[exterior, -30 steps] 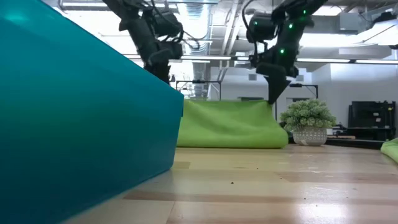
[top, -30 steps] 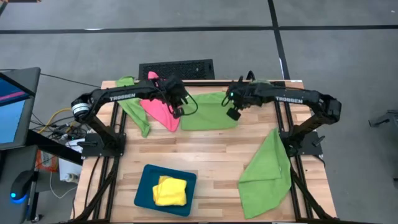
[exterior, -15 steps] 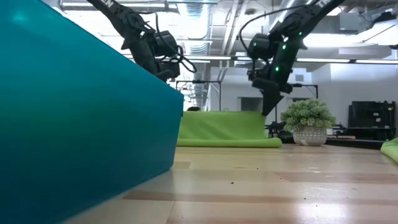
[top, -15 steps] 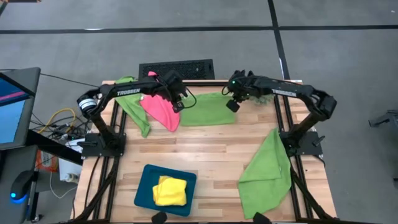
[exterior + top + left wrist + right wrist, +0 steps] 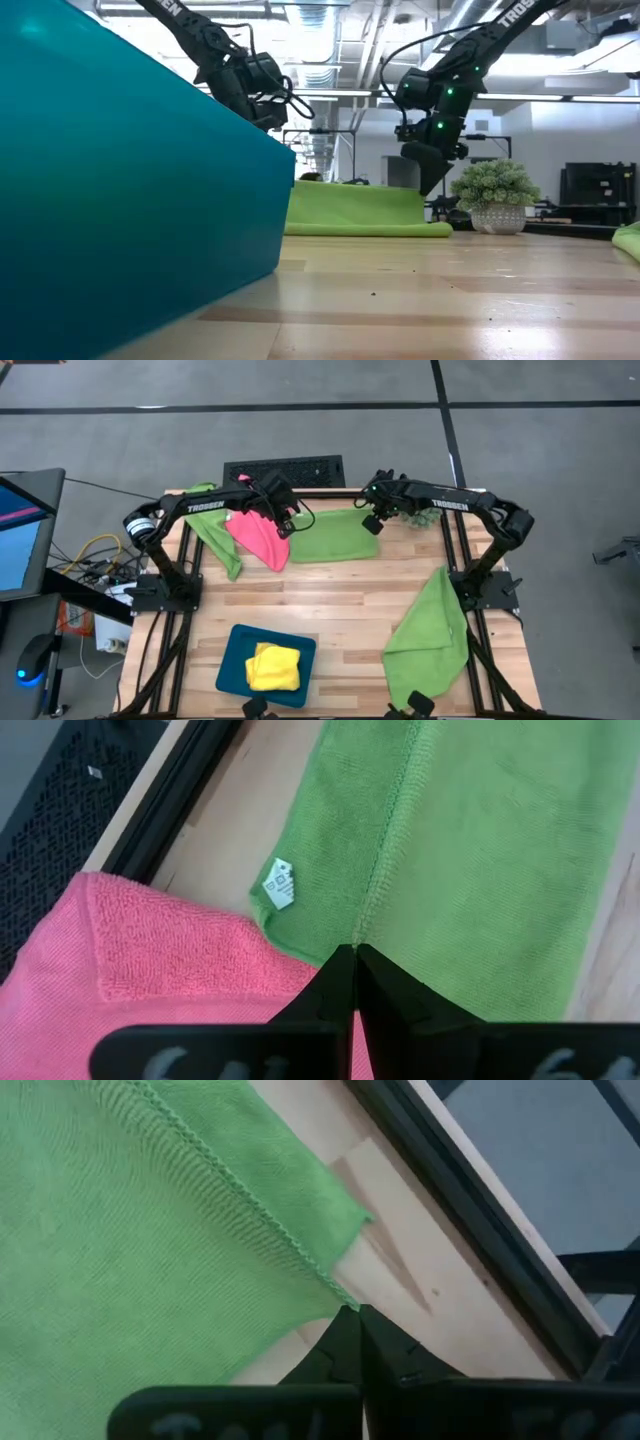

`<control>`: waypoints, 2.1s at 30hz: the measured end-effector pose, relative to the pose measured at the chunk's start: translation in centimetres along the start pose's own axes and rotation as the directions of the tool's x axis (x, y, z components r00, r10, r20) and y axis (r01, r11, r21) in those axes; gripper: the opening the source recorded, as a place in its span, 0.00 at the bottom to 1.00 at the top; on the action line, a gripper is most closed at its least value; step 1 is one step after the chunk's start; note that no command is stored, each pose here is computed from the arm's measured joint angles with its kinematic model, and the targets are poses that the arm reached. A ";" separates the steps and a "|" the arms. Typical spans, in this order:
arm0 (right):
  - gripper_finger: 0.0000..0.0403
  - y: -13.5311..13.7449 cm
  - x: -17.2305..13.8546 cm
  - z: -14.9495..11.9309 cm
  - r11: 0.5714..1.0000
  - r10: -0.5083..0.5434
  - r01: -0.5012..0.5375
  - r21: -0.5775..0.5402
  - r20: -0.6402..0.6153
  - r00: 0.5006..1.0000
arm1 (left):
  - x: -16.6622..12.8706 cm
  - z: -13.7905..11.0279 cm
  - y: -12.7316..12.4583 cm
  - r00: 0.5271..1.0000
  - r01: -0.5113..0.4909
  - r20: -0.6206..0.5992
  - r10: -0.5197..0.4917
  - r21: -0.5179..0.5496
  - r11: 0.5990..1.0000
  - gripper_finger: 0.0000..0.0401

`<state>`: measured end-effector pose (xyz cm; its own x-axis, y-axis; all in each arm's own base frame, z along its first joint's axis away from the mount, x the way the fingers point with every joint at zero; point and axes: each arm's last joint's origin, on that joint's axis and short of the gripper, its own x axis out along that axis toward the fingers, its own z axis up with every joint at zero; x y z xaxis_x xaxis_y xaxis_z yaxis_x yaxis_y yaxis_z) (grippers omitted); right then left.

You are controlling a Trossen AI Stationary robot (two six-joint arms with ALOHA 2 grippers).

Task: Fold microfiber towels
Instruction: Fold the top right green microfiber towel

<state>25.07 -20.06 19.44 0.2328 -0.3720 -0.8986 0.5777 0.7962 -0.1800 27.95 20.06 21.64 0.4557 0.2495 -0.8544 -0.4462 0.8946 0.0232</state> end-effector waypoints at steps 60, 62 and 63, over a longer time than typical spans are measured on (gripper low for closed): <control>0.47 -4.8 5.7 3.7 0.939 0.273 -0.284 -0.196 -0.079 0.959 | 1.2 -0.7 -4.2 0.959 0.272 0.046 -0.278 0.103 0.957 0.29; 0.47 -4.5 6.1 3.9 0.934 0.279 -0.292 -0.207 -0.089 0.956 | 1.4 -0.7 -4.2 0.960 0.270 0.044 -0.276 0.106 0.957 0.29; 0.47 -4.4 6.2 3.9 0.933 0.280 -0.294 -0.209 -0.092 0.956 | 1.6 -0.7 -4.2 0.960 0.272 0.041 -0.277 0.104 0.957 0.29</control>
<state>27.03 -27.77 16.19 0.3126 -0.0885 -0.9457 0.3072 0.9516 0.0125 30.01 16.44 19.81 0.5927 0.0069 -0.8054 -0.2228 0.9624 -0.1557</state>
